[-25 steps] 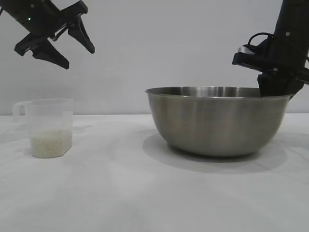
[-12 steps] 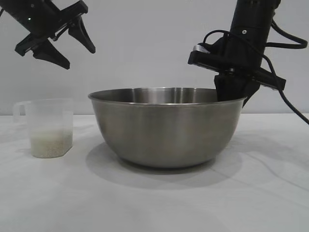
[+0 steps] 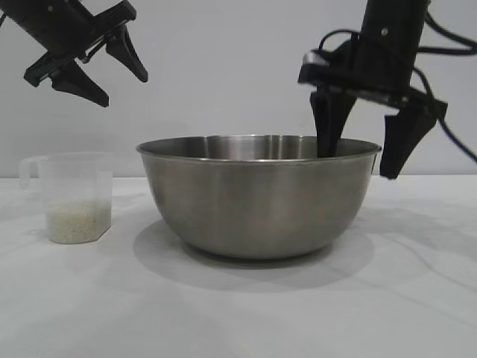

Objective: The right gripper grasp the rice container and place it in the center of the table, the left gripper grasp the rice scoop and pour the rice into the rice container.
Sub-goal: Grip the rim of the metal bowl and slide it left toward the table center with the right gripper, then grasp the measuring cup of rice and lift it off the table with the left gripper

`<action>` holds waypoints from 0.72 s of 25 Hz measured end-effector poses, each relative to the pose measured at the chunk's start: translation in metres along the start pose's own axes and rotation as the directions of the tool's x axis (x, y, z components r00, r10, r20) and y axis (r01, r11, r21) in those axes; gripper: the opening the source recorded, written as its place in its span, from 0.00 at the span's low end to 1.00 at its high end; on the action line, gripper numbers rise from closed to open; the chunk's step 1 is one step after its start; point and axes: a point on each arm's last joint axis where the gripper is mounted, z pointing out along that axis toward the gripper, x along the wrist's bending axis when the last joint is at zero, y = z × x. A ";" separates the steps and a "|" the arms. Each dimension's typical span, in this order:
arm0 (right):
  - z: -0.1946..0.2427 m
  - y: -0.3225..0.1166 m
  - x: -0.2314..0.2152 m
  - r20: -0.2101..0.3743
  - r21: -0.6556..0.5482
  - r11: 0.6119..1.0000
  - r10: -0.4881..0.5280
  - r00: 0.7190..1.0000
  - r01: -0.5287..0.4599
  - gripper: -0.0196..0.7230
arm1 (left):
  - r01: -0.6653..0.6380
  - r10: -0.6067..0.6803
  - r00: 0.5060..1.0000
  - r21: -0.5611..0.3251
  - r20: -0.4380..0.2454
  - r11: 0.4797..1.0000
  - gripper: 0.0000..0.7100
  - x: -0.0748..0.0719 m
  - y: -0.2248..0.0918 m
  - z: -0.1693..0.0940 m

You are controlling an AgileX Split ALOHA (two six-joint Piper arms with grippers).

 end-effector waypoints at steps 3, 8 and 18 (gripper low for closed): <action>-0.031 -0.006 0.000 0.042 -0.066 0.998 -0.011 0.999 0.014 0.73 | 0.000 0.000 1.000 0.000 0.000 1.000 0.65 0.000 0.000 0.000; -0.081 -0.022 -0.010 0.113 -0.169 0.985 0.005 0.994 0.014 0.73 | 0.000 0.000 1.000 0.000 0.000 1.000 0.65 0.000 0.000 0.000; -0.188 -0.080 -0.024 0.205 -0.420 0.908 0.095 0.974 0.000 0.73 | 0.000 0.000 1.000 0.000 0.000 1.000 0.65 0.000 0.000 0.000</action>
